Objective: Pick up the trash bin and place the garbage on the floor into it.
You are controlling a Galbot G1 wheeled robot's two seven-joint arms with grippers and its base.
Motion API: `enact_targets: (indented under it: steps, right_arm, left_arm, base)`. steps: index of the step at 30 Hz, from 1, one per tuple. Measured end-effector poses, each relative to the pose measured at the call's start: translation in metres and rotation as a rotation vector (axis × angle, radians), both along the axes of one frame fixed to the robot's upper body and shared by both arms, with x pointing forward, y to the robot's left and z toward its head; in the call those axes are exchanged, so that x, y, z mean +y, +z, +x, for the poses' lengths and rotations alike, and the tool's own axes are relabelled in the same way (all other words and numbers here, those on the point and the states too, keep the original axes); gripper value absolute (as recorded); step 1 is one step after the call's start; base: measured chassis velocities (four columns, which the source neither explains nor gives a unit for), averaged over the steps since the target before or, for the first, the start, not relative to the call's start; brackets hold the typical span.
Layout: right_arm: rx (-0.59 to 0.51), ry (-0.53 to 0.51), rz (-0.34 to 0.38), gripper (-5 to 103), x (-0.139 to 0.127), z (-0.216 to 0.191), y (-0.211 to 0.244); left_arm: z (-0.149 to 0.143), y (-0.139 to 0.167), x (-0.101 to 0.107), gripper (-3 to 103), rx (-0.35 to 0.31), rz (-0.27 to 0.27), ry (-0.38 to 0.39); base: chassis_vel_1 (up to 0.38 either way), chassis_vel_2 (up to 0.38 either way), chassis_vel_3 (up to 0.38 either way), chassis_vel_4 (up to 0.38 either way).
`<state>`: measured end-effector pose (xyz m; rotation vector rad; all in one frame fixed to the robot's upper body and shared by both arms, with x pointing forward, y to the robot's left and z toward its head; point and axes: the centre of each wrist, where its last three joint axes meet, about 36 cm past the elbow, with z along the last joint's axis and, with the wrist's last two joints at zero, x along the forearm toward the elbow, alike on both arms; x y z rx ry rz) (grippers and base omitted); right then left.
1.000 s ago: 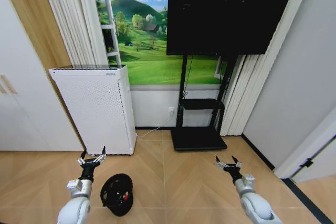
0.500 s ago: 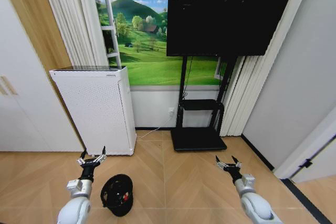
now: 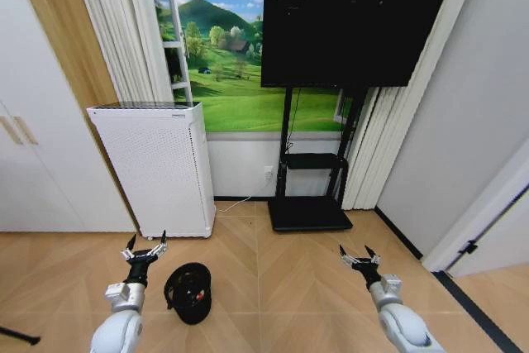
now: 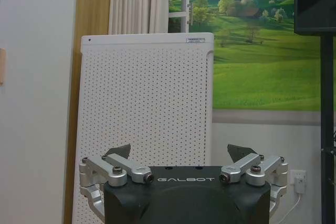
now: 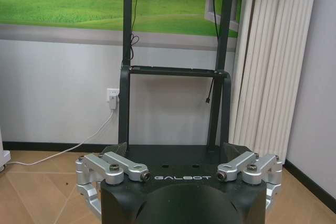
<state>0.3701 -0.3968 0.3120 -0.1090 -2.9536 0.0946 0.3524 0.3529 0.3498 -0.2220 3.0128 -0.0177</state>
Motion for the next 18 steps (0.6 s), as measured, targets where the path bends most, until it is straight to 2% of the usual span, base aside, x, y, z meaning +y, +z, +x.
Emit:
enact_targets:
  steps: [6,18]
  right_arm:
    - [0.0,0.0,0.0,100,0.0,0.0,0.0]
    - [0.0,0.0,0.0,100,0.0,0.0,0.0]
  left_arm:
    - [0.0,0.0,-0.0001,100,0.0,0.0,0.0]
    - [-0.0001,-0.0001,-0.0001,100,0.0,0.0,0.0]
  base:
    - [0.294,-0.295,-0.277,0.288]
    - [0.366,-0.358,-0.369,0.363]
